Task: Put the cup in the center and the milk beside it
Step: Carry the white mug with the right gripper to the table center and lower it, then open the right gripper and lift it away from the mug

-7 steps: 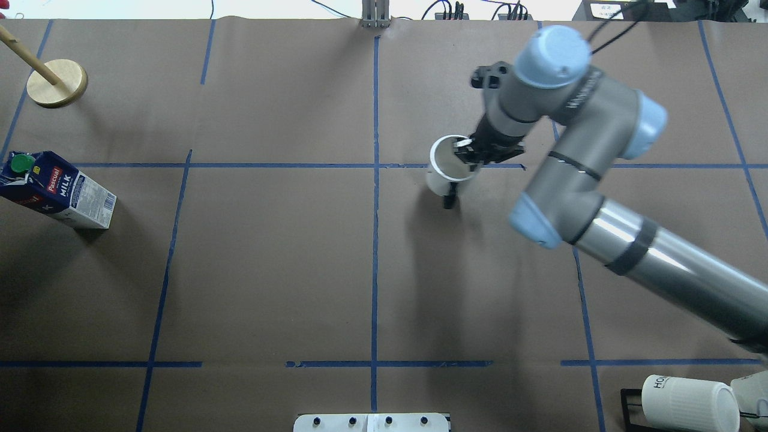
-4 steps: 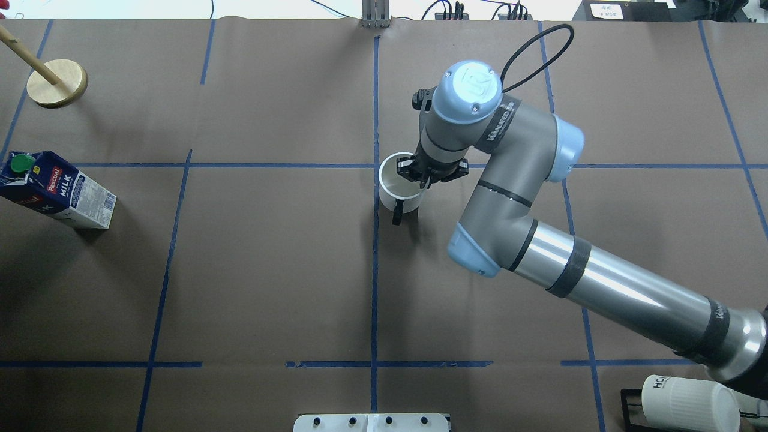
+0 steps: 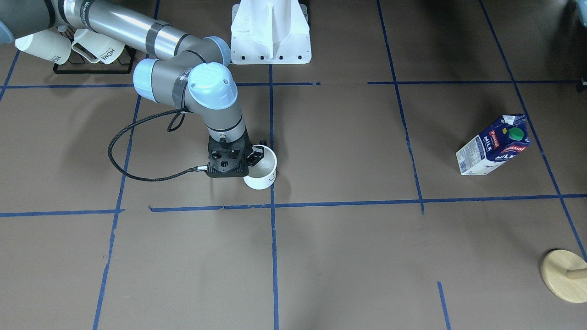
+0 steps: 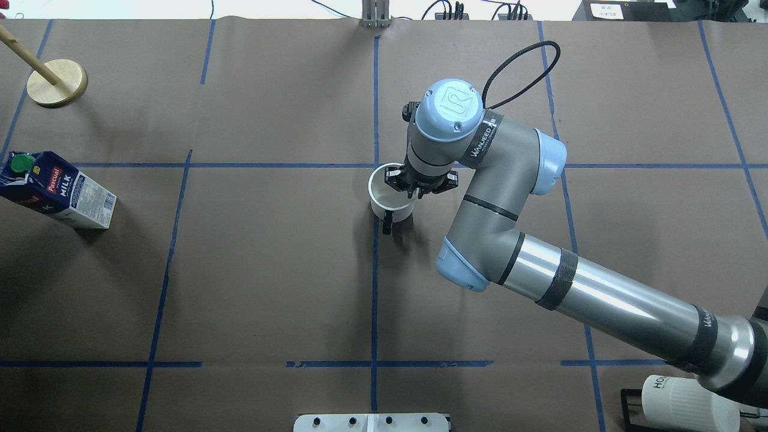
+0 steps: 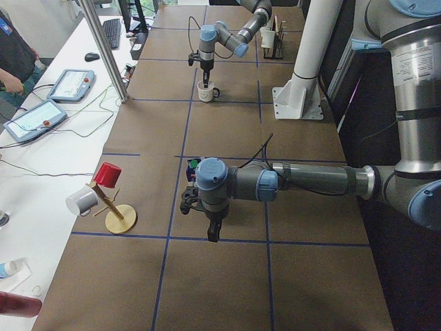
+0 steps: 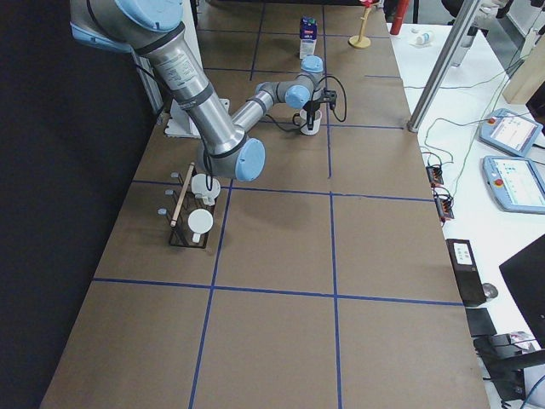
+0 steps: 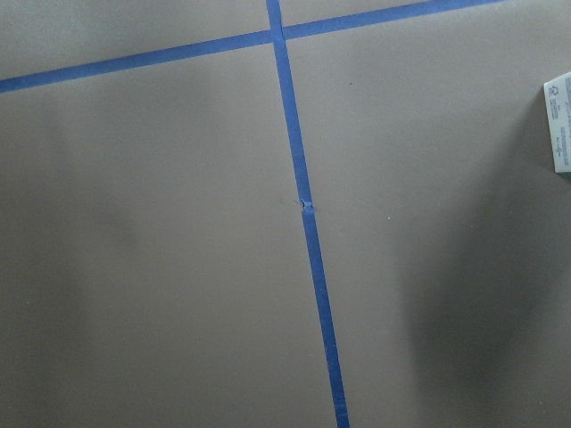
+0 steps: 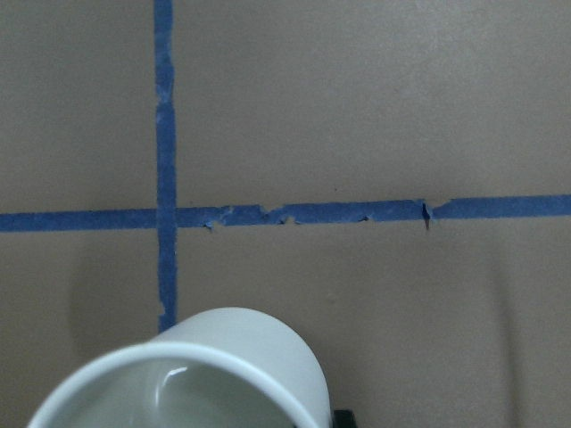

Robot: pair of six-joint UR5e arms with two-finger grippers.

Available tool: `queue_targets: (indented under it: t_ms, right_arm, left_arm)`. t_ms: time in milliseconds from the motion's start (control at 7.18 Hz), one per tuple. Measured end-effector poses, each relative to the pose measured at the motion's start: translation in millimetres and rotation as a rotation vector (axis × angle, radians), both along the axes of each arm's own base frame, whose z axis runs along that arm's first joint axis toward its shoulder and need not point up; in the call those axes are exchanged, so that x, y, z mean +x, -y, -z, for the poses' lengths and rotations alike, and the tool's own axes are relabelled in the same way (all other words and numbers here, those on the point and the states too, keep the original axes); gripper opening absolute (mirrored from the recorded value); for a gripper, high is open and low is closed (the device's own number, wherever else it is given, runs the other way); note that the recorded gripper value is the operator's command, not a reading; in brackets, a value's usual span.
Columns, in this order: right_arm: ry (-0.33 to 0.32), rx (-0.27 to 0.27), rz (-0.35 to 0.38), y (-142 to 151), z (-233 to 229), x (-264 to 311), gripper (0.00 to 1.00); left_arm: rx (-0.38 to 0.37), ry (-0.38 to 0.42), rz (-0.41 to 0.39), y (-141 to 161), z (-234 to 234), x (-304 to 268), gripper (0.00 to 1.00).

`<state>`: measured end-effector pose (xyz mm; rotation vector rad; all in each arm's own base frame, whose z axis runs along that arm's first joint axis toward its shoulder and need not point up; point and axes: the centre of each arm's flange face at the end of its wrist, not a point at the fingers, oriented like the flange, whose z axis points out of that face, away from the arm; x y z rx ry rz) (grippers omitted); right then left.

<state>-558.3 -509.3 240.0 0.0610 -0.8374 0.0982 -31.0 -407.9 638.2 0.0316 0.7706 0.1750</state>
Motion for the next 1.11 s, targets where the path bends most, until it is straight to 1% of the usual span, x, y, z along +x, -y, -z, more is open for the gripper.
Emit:
queue_targets:
  t_ms: [139, 279, 557, 697, 836, 1115]
  right_arm:
    - [0.006, -0.011, -0.017, 5, 1, 8, 1.0]
    - [0.008, -0.027, -0.041, 20, 4, 31, 1.0]
    - [-0.011, -0.073, -0.066, 50, 11, 100, 1.0]
    - [-0.026, -0.075, -0.048, 59, 12, 145, 1.0]
    - [-0.05, -0.055, -0.014, 63, 3, 192, 1.0]
    - [-0.108, 0.023, 0.088, 61, -62, 290, 1.0]
  left_arm:
    - [0.001, 0.0, 0.0, 0, -1, 0, 1.0]
    - [0.003, 0.0, -0.001, 0, -2, 0, 1.0]
    - [0.006, 0.002, -0.002, 0, -3, 0, 1.0]
    - [0.011, 0.003, -0.001, 2, 0, 0, 1.0]
    - [0.03, 0.0, 0.003, 8, 8, 0, 1.0]
    - [0.099, -0.004, 0.006, 35, 30, 2, 1.0]
